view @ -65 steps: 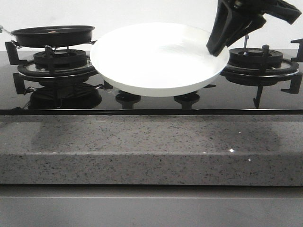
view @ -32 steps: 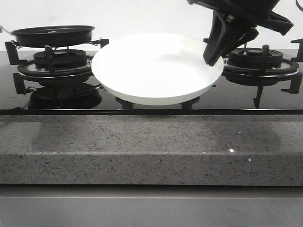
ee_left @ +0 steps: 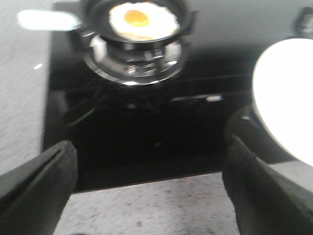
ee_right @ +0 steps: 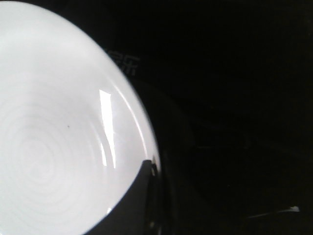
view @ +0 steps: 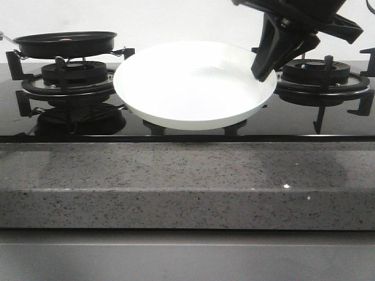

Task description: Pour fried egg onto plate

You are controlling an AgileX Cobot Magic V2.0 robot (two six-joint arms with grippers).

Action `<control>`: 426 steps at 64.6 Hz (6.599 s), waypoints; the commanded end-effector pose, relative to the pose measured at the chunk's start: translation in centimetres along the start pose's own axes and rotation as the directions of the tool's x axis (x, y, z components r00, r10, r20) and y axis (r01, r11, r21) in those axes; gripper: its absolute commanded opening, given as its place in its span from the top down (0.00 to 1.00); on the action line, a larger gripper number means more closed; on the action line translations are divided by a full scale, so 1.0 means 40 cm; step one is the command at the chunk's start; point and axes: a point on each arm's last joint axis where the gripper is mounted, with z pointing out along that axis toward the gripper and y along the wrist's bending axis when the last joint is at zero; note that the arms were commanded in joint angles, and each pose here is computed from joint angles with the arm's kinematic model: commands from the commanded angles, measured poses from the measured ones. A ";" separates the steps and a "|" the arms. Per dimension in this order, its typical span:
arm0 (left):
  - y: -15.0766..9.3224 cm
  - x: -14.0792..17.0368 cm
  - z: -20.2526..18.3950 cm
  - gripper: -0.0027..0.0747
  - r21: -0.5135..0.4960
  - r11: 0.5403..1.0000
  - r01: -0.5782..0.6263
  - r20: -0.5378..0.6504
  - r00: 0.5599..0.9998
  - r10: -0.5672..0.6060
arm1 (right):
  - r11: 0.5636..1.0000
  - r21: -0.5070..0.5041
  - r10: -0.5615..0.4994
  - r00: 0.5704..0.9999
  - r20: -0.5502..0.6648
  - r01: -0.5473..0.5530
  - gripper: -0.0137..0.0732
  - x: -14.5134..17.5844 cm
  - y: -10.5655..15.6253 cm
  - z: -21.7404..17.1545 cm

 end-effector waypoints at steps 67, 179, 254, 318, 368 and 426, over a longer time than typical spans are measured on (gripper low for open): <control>0.342 -0.222 0.424 0.19 0.237 0.552 0.799 -0.138 0.591 -0.795 | 1.000 -0.027 -0.005 0.995 0.103 0.008 0.92 -0.026 0.018 -0.052; 0.340 -0.220 0.515 0.99 0.562 0.137 0.816 -0.392 0.409 -0.824 | 1.000 -0.027 -0.005 0.995 0.102 0.008 0.92 -0.026 0.018 -0.052; -0.058 -0.346 0.207 0.99 0.654 0.742 0.149 0.141 0.939 -0.313 | 1.000 -0.027 -0.005 0.995 0.102 0.008 0.92 -0.026 0.018 -0.052; -0.203 -0.337 0.161 0.99 0.410 0.728 -0.549 0.568 0.779 0.267 | 1.000 -0.027 -0.005 0.995 0.102 0.008 0.92 -0.026 0.018 -0.052; -0.189 -0.337 0.168 0.99 0.372 0.747 -0.552 0.552 0.778 0.300 | 1.000 -0.027 -0.005 0.995 0.102 0.008 0.92 -0.026 0.018 -0.052; 0.347 -0.238 0.483 0.99 0.506 0.346 0.790 -0.208 0.501 -0.840 | 1.000 -0.027 -0.005 0.995 0.102 0.008 0.92 -0.026 0.018 -0.052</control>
